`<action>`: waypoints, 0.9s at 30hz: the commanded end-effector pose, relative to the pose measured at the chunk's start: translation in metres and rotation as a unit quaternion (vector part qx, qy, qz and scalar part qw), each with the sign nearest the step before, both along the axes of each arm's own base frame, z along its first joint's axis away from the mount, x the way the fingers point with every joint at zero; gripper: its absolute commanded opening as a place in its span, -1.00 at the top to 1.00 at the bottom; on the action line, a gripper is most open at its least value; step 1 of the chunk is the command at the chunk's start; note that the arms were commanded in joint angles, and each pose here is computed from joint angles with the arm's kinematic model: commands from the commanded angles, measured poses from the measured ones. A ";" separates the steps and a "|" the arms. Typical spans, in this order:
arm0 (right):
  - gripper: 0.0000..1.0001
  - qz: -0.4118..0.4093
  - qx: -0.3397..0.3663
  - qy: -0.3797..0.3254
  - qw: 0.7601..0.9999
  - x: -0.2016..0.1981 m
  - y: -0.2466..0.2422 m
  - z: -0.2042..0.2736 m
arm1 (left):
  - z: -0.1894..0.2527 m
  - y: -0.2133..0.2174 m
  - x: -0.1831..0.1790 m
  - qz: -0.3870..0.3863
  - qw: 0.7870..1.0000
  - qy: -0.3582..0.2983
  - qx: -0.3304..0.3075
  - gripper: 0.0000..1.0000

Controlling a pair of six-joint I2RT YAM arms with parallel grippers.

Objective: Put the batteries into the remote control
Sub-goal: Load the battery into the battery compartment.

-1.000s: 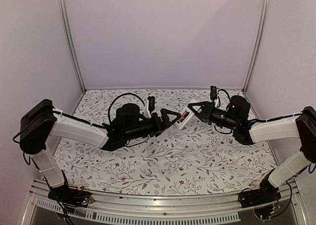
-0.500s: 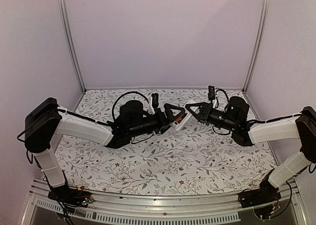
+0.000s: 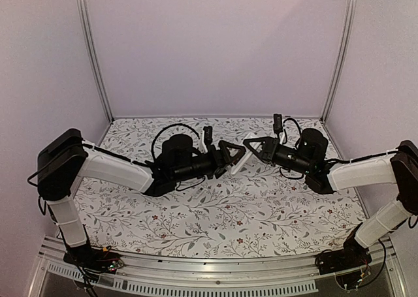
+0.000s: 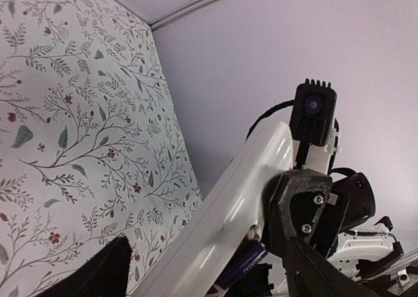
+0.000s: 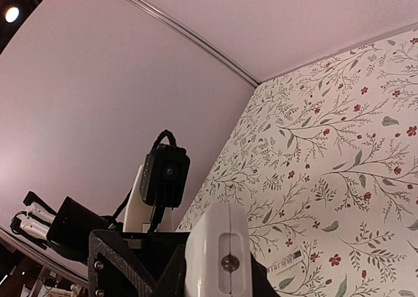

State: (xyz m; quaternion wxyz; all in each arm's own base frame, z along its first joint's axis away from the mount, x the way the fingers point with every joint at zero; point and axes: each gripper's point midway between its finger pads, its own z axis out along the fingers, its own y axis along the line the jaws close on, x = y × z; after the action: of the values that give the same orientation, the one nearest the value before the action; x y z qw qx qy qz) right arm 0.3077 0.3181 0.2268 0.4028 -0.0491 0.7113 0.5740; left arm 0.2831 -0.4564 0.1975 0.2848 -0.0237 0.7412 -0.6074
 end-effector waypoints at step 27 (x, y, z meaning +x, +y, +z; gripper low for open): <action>1.00 0.004 0.072 -0.043 0.996 -0.008 -0.003 0.059 | -0.007 -0.006 0.000 -0.022 1.000 0.007 -0.014 -0.03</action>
State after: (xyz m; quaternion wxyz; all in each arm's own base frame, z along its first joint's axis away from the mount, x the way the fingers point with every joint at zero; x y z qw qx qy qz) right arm 0.3055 0.3156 0.2407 0.4059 -0.0366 0.7009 0.5854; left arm 0.2844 -0.4608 0.2016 0.2747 -0.0214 0.7250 -0.6313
